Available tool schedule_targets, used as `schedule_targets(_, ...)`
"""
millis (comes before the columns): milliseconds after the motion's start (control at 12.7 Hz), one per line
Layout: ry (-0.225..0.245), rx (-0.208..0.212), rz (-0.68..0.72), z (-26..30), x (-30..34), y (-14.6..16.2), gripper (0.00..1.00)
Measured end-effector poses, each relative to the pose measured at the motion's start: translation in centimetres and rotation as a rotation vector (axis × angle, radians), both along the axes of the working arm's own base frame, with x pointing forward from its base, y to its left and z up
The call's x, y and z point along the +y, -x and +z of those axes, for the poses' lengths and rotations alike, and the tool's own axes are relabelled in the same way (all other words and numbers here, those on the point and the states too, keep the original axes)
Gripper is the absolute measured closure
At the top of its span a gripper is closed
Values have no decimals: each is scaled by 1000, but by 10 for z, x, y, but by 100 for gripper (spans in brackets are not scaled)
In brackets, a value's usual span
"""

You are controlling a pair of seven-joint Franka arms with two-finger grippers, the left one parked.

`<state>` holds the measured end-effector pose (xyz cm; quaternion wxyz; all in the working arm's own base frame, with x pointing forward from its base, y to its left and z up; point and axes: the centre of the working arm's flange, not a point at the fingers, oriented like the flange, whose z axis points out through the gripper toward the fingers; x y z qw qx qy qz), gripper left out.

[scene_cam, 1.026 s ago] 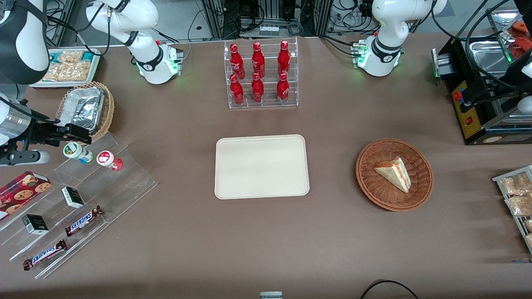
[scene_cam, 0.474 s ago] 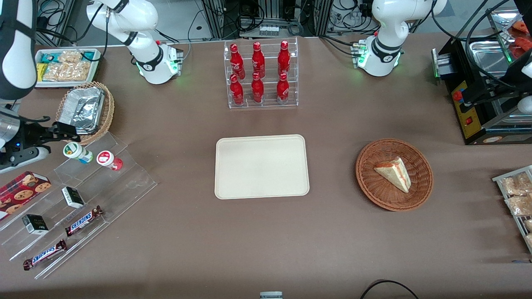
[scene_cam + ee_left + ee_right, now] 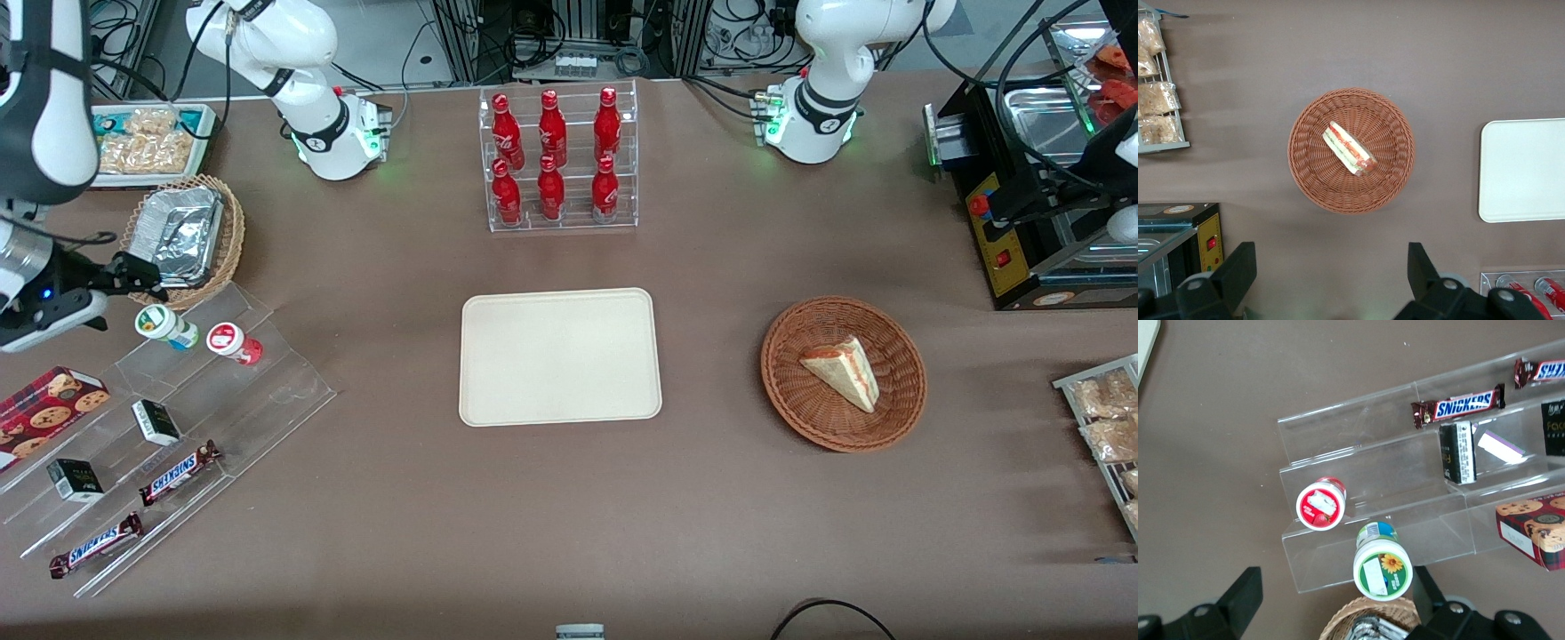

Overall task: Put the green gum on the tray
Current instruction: 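Lower the open right gripper around the green gum tub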

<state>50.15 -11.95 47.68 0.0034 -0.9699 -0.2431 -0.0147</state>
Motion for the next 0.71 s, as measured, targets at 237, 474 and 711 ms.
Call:
schedule_targets(237, 13, -58, 19, -14, -10, 27, 0)
schedule_targets(474, 11, -55, -4, -31, -24, 35, 0)
schedule_targets(711, 14, -60, -23, -49, -33, 36, 0)
